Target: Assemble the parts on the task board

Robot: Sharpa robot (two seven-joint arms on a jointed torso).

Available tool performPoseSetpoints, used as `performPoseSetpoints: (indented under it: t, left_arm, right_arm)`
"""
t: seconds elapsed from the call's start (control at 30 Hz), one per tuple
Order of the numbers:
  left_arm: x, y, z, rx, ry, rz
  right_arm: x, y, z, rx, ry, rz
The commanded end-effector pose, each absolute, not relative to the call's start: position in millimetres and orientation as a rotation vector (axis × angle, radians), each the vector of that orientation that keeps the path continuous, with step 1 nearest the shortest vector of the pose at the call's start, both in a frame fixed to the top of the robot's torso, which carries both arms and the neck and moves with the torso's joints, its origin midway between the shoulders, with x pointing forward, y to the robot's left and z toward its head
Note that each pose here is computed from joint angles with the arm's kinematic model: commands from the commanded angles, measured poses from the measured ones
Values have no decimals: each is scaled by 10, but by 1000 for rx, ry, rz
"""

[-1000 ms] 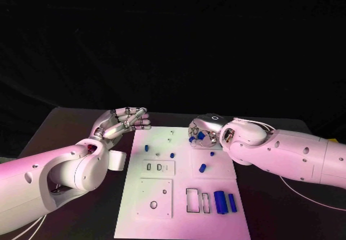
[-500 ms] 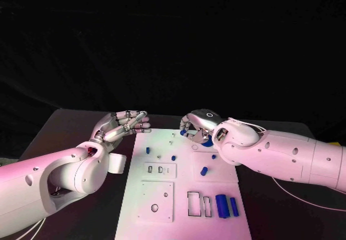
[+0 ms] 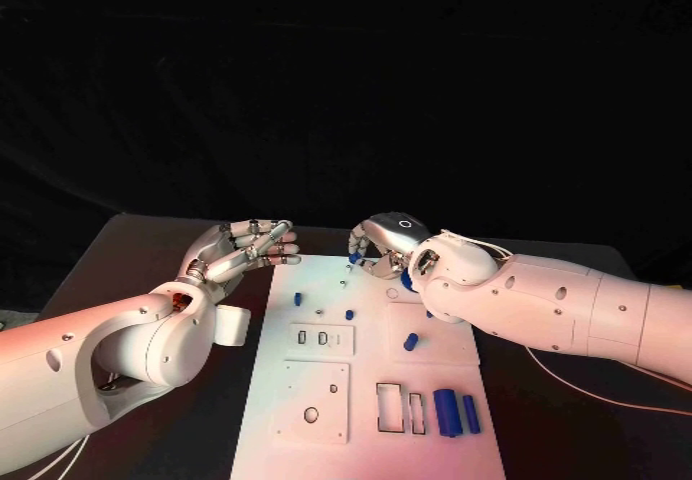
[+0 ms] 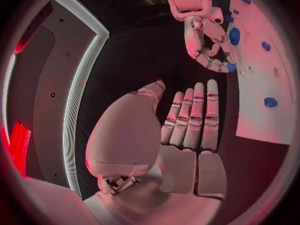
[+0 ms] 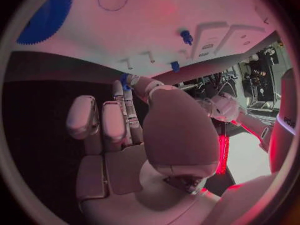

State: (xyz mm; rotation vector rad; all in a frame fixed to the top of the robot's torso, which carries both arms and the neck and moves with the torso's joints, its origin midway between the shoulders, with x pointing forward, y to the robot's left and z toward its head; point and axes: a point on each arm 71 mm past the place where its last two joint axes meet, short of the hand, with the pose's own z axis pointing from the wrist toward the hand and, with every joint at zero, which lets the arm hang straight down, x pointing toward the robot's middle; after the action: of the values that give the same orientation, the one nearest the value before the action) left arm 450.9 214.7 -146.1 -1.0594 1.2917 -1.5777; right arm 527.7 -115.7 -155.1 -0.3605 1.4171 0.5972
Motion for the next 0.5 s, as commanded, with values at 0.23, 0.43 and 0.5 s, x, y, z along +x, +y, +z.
performPoseSetpoints:
  t: [0.23,0.43,0.5]
  left_arm:
    - [4511,2145,-1427,-1055,1290,-1596]
    - [4512,2147,-1418,-1054,1289,-1596]
    - [4513,2147,-1415,-1053,1288,-1596]
  right_arm:
    - [5288,-1114,-1602,-372,1454,602]
    - [5288,-1095,-1622,-379,1471,600]
    - [5286,-1093,-1629,-382,1477,600]
